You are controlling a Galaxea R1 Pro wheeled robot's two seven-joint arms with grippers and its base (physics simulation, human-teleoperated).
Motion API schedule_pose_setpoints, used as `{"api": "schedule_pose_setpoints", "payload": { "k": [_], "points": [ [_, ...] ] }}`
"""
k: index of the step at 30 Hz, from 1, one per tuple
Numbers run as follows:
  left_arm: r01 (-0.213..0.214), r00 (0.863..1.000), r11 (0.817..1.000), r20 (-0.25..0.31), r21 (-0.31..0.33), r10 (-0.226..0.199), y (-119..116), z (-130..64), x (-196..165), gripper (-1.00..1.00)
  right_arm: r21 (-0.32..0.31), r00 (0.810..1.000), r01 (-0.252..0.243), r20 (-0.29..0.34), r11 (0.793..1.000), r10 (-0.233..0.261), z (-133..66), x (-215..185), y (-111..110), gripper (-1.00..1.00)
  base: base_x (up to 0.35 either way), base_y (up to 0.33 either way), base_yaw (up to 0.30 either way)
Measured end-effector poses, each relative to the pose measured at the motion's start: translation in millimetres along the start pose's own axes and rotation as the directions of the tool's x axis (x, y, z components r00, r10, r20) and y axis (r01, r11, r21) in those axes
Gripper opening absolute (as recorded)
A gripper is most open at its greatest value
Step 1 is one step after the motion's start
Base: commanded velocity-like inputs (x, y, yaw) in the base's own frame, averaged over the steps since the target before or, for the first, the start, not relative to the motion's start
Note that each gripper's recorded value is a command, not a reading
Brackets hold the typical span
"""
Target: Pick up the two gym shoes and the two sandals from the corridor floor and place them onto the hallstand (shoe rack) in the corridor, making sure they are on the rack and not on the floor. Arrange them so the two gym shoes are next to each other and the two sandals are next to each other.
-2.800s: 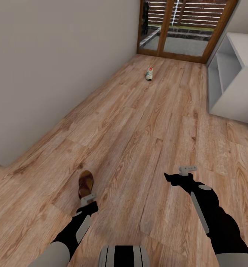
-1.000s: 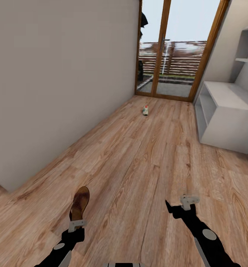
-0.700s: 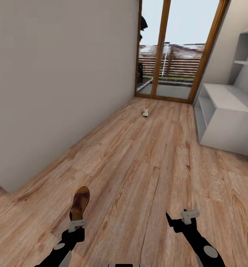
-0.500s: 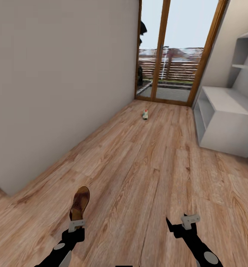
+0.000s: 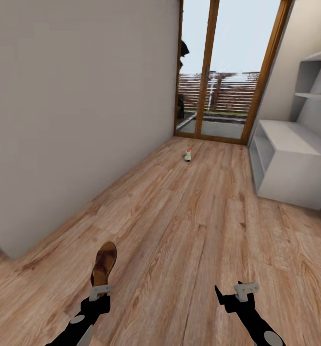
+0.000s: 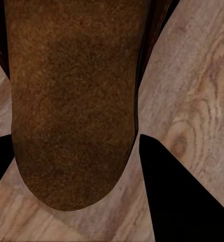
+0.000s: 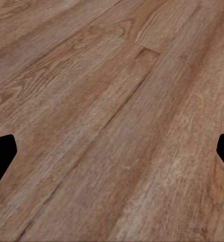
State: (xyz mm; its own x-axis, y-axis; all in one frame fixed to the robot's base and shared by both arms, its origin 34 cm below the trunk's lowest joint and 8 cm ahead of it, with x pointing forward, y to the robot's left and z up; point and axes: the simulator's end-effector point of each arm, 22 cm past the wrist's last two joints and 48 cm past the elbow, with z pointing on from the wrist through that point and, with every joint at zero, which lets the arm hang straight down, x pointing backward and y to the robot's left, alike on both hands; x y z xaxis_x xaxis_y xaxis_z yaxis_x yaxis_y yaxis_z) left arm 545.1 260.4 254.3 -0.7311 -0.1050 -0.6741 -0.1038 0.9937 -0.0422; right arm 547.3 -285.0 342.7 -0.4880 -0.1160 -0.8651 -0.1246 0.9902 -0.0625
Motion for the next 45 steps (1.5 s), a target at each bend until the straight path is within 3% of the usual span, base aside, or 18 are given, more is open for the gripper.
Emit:
{"api": "schedule_pose_setpoints", "payload": {
  "k": [21, 27, 33, 45],
  "points": [
    [0.002, 1.000, 1.000, 0.004, 0.001, -0.002, -0.7, -1.3, -2.1, -1.00, 0.021, 1.000, -0.025, 0.010, 0.999, 0.025, -1.5, -3.7, -9.6, 1.00, 0.295, 0.072, 0.000],
    [0.003, 1.000, 1.000, 0.004, 0.001, -0.003, -0.9, -1.3, -2.0, -1.00, 0.024, 0.999, -0.028, -0.025, 0.999, 0.029, -3.0, 13.7, -10.9, 1.00, 0.340, 0.000, 0.000],
    [0.004, 1.000, 1.000, 0.004, 0.004, -0.004, -2.9, -1.6, -2.1, -1.00, 0.086, 0.998, -0.059, -0.028, 0.995, 0.062, -7.3, 18.4, -39.4, 1.00, 0.341, 0.000, -0.060],
    [0.000, 1.000, 1.000, 0.004, 0.007, 0.000, -5.4, -3.7, -2.0, -1.00, 0.104, 0.995, -0.076, -0.053, 0.992, 0.082, -11.3, 32.1, -45.3, 1.00, 0.341, 0.000, -0.207]
  ]
}}
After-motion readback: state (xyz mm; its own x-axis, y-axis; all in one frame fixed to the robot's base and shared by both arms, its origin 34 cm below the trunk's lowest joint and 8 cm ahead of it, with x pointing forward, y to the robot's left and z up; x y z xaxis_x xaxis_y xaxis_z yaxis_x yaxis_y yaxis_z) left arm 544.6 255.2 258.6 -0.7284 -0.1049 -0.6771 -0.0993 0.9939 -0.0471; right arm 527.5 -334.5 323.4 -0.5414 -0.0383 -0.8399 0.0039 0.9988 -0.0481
